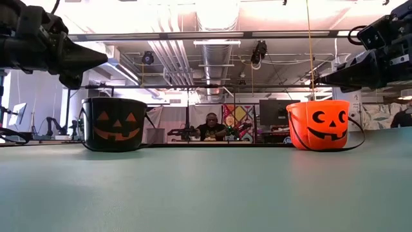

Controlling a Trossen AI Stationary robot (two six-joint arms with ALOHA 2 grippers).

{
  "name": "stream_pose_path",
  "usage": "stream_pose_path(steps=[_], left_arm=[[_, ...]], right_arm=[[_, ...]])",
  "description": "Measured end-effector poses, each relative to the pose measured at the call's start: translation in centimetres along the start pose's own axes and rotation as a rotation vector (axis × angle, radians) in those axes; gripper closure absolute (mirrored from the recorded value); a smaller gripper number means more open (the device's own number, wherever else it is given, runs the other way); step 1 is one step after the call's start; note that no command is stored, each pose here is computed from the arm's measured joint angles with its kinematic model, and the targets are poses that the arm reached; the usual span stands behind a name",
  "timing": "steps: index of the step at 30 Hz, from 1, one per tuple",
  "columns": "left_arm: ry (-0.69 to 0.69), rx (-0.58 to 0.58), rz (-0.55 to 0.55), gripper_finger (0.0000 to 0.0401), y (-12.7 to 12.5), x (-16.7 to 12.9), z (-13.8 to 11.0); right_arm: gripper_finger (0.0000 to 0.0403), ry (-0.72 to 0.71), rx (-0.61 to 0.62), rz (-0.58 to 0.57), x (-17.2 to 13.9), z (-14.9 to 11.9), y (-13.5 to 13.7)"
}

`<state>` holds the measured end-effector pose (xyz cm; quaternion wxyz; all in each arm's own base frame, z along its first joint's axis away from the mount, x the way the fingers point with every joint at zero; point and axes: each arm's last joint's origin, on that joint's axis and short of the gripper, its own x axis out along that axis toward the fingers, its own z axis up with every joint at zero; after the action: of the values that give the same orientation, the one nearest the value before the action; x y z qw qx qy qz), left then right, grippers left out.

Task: Sort candy by brand, put in halloween buckets
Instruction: Return to Home Position

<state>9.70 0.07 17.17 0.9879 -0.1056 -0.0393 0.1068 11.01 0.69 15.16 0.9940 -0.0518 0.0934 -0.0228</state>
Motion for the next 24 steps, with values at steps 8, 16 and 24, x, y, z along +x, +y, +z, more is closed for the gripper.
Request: stream_pose_path(steps=[8, 16, 24], left_arm=[[0.029, 0.007, 0.006, 0.0392, -0.01, 0.17, -0.24], [0.035, 0.010, 0.009, 0.0392, -0.08, 0.25, 0.00], [0.040, 0.011, 0.010, 0.0392, -0.08, 0.29, -0.04]], right_arm=[[0.0351, 0.004, 0.089, 0.000, 0.02, -0.03, 0.01], [0.0351, 0.005, 0.090, 0.000, 0.02, -0.05, 0.01], [0.0351, 0.005, 0.095, 0.000, 0.02, -0.06, 0.01]])
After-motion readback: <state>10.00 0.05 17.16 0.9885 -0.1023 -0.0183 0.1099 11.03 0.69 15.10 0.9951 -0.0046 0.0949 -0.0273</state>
